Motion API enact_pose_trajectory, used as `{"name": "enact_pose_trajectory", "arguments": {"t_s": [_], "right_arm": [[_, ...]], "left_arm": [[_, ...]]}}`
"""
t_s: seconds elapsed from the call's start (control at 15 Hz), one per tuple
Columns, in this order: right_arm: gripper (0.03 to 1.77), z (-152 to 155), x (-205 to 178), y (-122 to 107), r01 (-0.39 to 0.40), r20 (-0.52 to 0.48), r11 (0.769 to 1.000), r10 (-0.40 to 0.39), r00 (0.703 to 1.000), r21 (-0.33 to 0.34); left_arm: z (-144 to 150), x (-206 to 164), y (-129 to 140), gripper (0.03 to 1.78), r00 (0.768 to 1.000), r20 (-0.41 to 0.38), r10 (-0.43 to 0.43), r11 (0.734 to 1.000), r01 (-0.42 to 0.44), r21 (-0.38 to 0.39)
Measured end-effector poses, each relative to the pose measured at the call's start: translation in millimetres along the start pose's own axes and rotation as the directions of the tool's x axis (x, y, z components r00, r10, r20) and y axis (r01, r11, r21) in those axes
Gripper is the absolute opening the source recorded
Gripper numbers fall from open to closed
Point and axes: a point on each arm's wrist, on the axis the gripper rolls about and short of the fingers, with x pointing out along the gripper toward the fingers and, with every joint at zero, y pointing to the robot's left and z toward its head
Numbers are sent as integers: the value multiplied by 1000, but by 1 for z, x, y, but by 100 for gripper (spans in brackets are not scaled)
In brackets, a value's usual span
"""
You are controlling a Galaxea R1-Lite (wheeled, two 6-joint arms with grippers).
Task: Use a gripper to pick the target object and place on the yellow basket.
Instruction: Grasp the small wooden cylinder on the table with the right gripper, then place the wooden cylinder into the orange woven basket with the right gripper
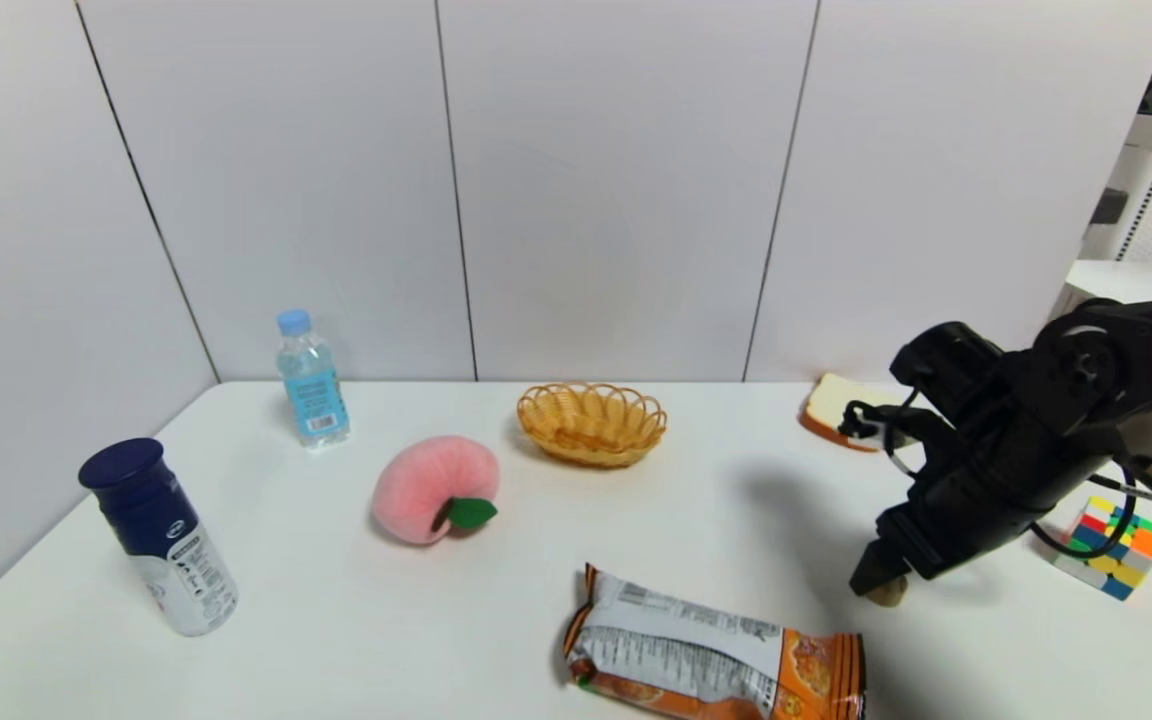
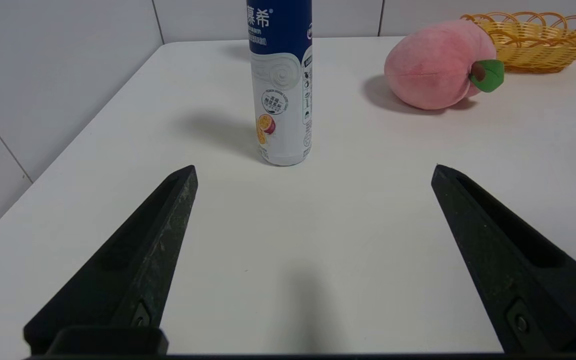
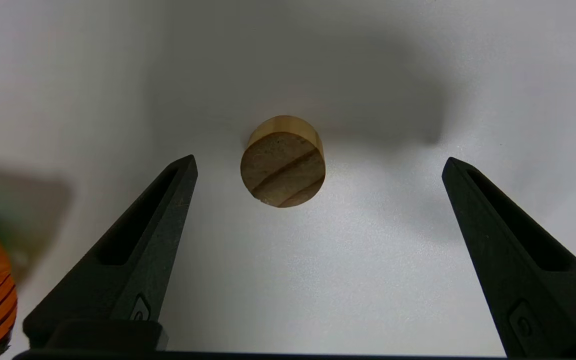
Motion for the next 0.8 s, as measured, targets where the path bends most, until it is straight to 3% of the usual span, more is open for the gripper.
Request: {"name": "enact_pose_trajectory", "arguments": {"t_s": [0.2,0.4,0.67,0.73,0.8], "right_arm": [[169,1,5,1,0,-17,1000,0,1000,-3],[118,4,8,1,-1,-23,1000,1,1000,-3],[73,7,11,1,-4,-25,1000,4,1000,-6],[45,6,11,2,-4,-28,1000,4,1000,-5],[46,6,11,2,-4,-32,1000,4,999,-3]], "left_arm": [[0,0,0,169,1000,0,0,1000,0,0],[0,0,0,169,1000,0,0,1000,0,0],[0,0,0,169,1000,0,0,1000,0,0],[0,0,0,169,1000,0,0,1000,0,0],[0,0,0,169,1000,0,0,1000,0,0]]}}
